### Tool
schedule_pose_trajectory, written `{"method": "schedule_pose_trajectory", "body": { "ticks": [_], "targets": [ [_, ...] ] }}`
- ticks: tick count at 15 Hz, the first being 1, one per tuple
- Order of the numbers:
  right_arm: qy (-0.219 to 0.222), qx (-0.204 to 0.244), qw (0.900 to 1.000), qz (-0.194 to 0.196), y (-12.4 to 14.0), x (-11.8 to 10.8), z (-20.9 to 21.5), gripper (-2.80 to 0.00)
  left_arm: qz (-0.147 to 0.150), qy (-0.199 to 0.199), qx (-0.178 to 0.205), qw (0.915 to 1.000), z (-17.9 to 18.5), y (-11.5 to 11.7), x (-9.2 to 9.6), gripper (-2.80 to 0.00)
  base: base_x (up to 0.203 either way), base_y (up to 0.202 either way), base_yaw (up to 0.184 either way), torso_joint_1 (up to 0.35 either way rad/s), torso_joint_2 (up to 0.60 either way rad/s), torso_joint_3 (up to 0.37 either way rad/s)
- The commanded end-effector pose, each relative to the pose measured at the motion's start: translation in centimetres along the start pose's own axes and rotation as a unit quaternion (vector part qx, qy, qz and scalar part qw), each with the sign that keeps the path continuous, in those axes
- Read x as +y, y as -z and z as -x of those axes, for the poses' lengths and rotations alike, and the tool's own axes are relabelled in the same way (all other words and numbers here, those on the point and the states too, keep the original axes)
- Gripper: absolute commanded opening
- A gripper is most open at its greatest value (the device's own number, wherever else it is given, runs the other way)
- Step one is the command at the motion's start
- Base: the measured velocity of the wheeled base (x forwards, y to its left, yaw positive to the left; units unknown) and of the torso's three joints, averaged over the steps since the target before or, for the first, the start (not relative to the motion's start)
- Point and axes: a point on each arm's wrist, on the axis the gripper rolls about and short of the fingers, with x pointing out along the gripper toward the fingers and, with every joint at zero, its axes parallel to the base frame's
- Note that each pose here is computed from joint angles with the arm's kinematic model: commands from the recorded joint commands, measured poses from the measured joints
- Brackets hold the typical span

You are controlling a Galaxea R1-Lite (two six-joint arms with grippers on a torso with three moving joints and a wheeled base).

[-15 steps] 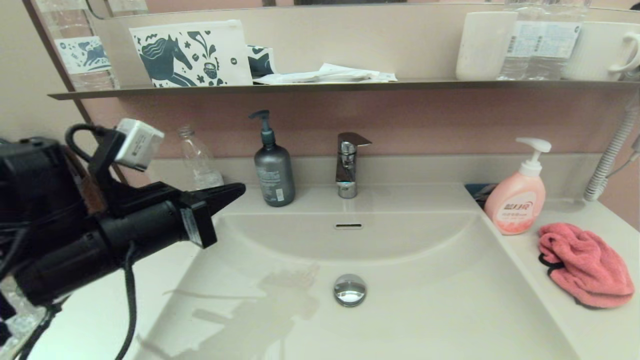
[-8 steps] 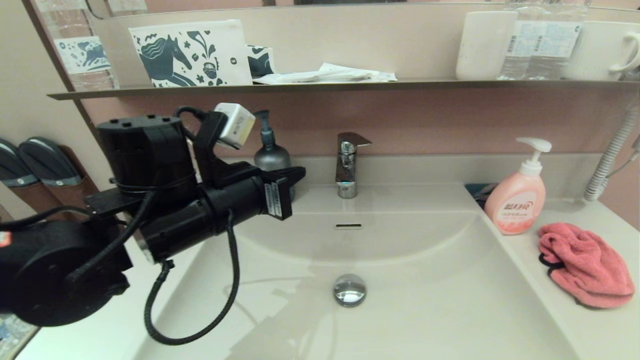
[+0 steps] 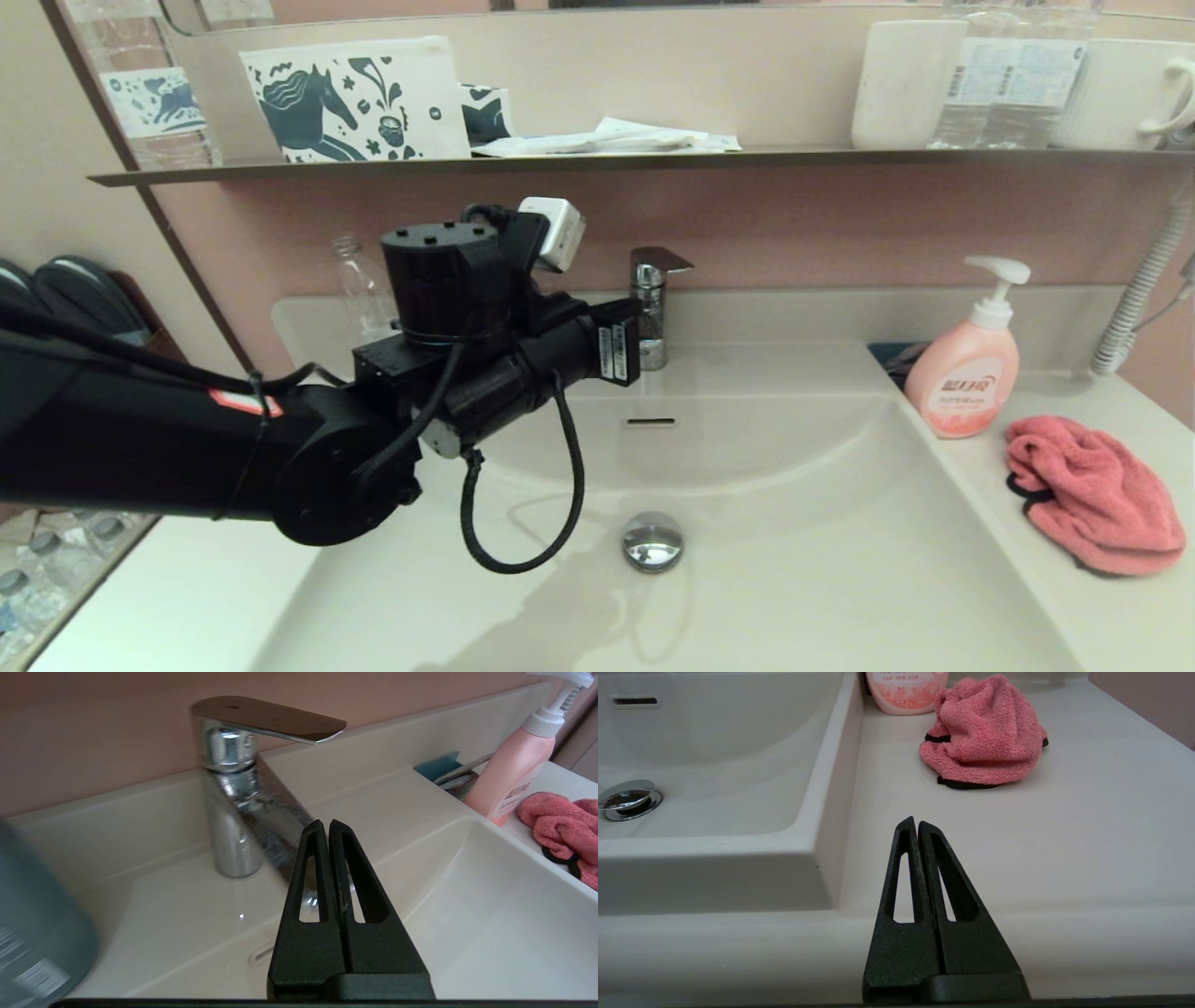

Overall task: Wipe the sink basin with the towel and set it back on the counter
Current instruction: Turn on the faucet

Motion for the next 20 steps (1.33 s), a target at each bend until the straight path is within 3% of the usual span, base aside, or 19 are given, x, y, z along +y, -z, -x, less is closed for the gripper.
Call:
{"method": "schedule_pose_trajectory", "body": {
  "ticks": [1,6,13,16,20],
  "targets": [
    [0.000,0.000,1.000,0.000,0.0,0.0,0.0,-2.80,-0.001,0.005,0.010,0.9999,-2.1,1.3,-0.6,-2.80,0.000,0.000,0.000,0.000,0.00,0.000],
    [0.000,0.000,1.000,0.000,0.0,0.0,0.0,-2.80,-0.001,0.008,-0.022,0.9997,-3.8,-0.2,-1.7,-2.80,0.000,0.000,0.000,0.000,0.00,0.000],
    [0.000,0.000,1.000,0.000,0.0,0.0,0.0,-2.80,-0.003,0.007,-0.019,0.9998,-5.6,0.8,-1.8,-2.80,0.000,0.000,0.000,0.000,0.00,0.000],
    [0.000,0.000,1.000,0.000,0.0,0.0,0.0,-2.80,-0.002,0.005,-0.046,0.9989,-6.7,-0.5,-1.7,-2.80,0.000,0.000,0.000,0.000,0.00,0.000],
    [0.000,0.000,1.000,0.000,0.0,0.0,0.0,-2.80,-0.001,-0.002,-0.054,0.9985,-6.9,-0.9,-1.1,-2.80,0.000,0.000,0.000,0.000,0.00,0.000]
  ]
}}
